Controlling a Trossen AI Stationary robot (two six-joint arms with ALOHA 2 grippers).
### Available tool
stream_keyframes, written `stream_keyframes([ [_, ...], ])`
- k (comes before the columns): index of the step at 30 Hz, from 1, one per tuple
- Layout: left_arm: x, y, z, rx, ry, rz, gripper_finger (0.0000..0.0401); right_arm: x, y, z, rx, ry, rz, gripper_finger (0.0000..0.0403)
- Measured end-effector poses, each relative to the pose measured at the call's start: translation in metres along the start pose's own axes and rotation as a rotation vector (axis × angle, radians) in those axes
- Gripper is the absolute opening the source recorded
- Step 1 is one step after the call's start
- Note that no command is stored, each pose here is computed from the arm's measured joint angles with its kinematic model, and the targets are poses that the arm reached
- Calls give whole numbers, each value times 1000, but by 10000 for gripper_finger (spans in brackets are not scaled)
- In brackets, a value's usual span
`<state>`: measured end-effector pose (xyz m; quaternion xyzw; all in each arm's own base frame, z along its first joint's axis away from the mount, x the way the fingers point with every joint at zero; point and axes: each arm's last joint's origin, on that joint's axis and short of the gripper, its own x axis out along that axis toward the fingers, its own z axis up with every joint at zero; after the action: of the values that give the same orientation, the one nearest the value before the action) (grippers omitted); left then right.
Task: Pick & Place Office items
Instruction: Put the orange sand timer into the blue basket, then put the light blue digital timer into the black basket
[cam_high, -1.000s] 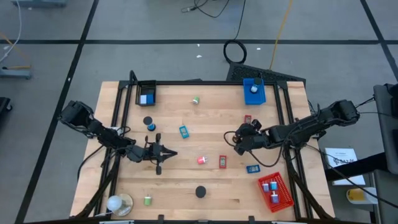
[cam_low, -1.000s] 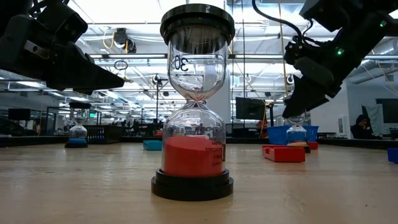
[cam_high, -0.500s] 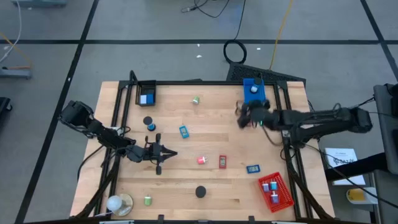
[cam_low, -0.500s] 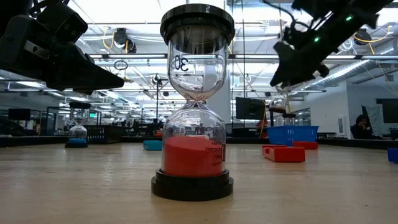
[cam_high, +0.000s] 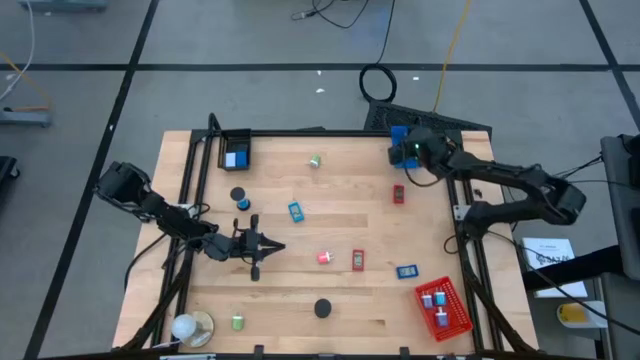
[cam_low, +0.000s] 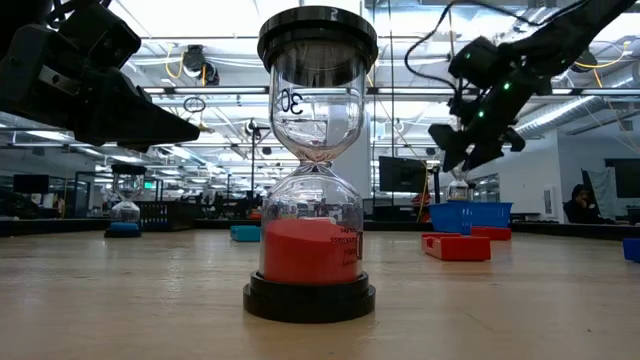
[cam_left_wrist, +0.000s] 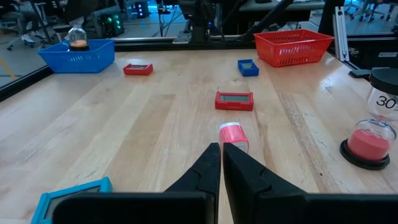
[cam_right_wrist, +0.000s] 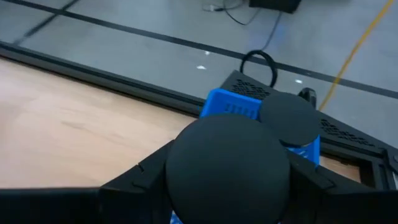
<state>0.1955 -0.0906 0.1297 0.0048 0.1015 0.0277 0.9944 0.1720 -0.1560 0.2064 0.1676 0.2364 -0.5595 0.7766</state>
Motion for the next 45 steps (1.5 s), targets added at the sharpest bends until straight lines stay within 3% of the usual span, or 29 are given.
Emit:
stream_keyframes([
  [20,0,0,0,2,0,0,26,48,0,-13,24,59,-27,198],
  [29,0,0,0,2,0,0,26,49,-1,-13,32,62,-33,252],
  [38,0,0,0,-8,-2,1,26,29,-2,-1,3,-5,-2,279],
  [45,0,1,0,-6,-3,6,26,-14,3,12,2,-95,93,227],
])
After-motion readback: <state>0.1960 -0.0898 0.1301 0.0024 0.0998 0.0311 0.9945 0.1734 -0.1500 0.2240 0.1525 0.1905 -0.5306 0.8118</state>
